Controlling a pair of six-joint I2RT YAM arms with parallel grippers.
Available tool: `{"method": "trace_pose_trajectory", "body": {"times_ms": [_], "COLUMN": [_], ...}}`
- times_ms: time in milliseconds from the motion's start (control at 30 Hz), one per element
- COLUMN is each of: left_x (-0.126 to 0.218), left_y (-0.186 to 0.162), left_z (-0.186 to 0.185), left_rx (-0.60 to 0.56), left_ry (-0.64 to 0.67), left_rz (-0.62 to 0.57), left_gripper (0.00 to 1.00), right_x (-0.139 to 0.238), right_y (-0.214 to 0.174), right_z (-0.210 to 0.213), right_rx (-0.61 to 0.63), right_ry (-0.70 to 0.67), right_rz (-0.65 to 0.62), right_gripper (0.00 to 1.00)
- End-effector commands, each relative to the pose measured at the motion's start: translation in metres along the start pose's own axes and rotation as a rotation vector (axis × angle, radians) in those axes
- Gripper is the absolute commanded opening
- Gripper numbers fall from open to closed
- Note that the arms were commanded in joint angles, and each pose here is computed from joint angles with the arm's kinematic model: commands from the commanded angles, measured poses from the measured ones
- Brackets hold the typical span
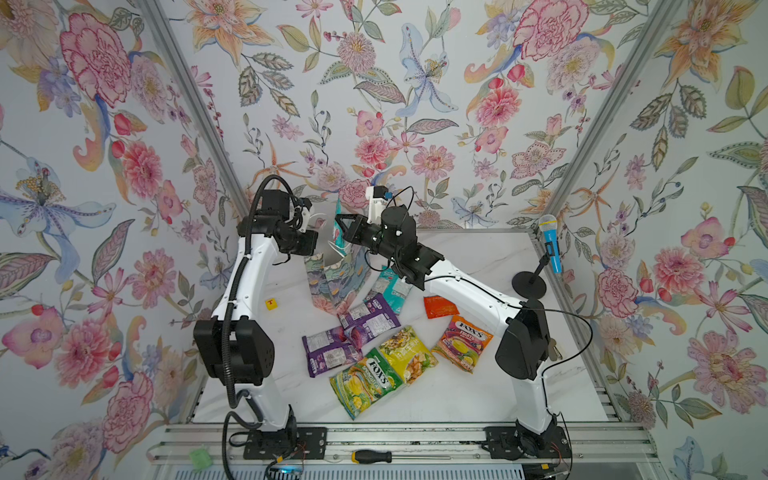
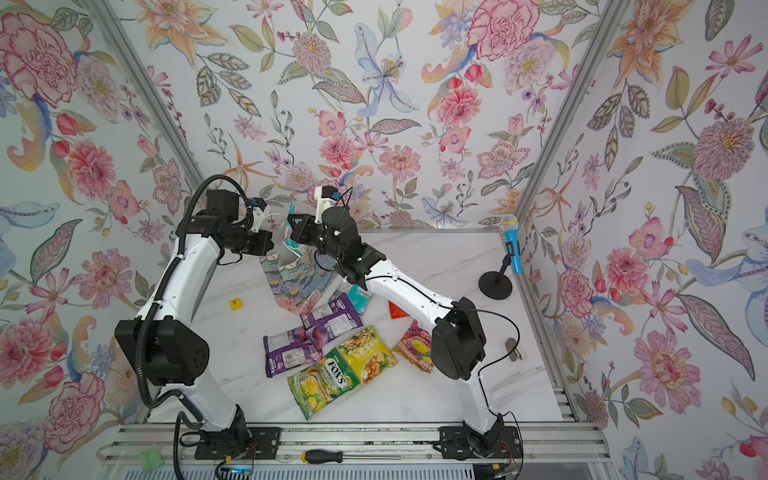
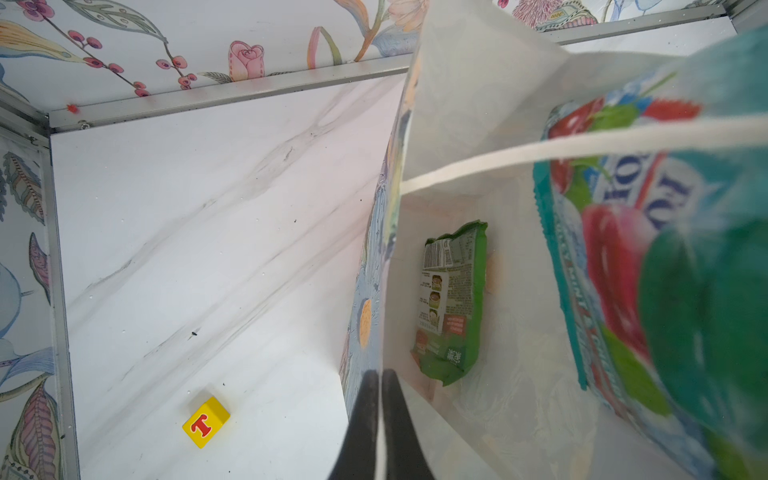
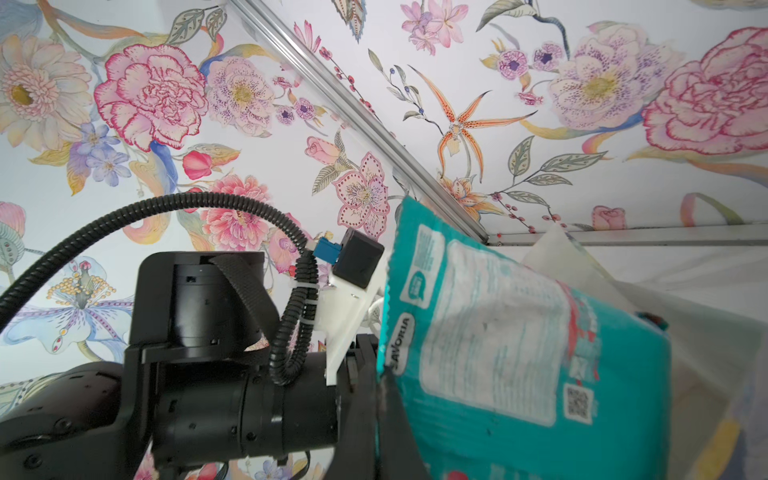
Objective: Place the snacks into the paper bag
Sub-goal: 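Open the right gripper to drop the teal packet into the bag, then move the right gripper down to the orange Fox's fruits packet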
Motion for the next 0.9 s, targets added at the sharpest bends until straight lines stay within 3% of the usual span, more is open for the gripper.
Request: {"method": "trace_pose_trajectory", "body": {"times_ms": [0,67,133,433,667,867], "left_x": [0.009,0.009,0.009,0.010,0.009,0.008], "left_y": [-0.004,-0.004,-0.005,-0.005,-0.004,-0.006], "left_z": [-0.001,-0.001,-0.001,-0.001,0.000,0.002], "left_rx": [0.003,0.004,0.005,0.004,0.005,0.010], "left_ry": [0.005,0.006,0.006,0.012,0.019,0.043], "left_rz": [-0.001,0.000,0.003,0.001,0.003,0.011], "left_gripper": [0.00,0.00,0.00,0.00,0.00,0.00], "right_x": [0.014,0.016,0.021,0.073,0.150,0.247], "right_y": [0.020,0.025,0.031,0.068,0.069,0.043], "right_z": [0.023,0.027,0.031,0.030,-0.027,-0.112], "right_rx": [-0.009,0.011,0.039,0.131,0.189,0.136], "right_ry": [0.079,0.086,0.089,0.054,-0.208,-0.595], "right_rz": [-0.066,-0.075,-0.095,-0.251,-0.230,-0.145], "right_gripper": [0.20,0.32,0.38,0.44,0.45,0.46]}}
Point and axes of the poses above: each gripper's point midway between its finger pads, its own x axis back along the fingers, its own z axis along the line the jaws close on, y = z × x, the point moved 10 cm from there along x, back along the fingers, and after that the axes turned 10 degrees about -x, right-handed, at the moved point
